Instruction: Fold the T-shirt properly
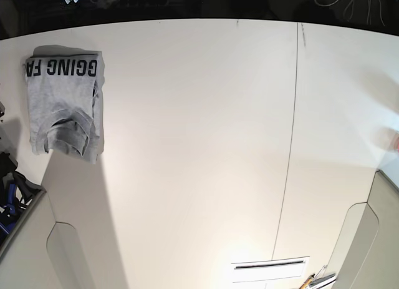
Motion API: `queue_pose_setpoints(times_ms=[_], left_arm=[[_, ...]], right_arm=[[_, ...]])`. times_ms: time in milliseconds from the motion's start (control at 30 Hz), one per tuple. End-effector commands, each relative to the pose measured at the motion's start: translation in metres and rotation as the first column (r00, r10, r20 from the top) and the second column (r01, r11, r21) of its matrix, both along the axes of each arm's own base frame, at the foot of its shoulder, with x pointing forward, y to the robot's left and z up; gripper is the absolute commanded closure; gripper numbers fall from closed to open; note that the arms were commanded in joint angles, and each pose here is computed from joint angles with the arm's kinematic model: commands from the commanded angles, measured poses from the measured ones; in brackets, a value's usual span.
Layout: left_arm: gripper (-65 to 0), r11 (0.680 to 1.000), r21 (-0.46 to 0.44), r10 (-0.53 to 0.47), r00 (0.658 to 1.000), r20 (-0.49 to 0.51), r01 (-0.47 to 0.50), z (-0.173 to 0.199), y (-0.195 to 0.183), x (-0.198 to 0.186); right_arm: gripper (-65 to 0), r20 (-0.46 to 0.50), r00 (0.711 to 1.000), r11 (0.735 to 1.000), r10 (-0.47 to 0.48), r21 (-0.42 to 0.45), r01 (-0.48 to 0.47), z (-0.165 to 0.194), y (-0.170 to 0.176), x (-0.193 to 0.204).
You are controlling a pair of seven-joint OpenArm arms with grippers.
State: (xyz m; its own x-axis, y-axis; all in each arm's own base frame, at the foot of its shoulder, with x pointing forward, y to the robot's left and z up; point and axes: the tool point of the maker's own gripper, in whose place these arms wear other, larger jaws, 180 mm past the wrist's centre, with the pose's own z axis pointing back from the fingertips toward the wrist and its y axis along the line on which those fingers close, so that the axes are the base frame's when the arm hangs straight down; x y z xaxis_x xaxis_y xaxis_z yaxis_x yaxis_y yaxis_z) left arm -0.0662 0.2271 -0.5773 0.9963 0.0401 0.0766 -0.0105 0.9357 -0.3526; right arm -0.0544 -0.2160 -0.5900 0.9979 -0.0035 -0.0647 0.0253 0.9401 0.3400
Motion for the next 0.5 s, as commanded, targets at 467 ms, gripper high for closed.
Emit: queue_pose_setpoints(times_ms=[467], left_arm=[[0.0,0.966,0.256,-0.079,0.980,0.181,0.031,-0.050,-0.032,0.110]], right_arm=[[0.0,0.145,0.988,0.986,-0.047,-0.152,0.069,-0.054,0.084,0.096]])
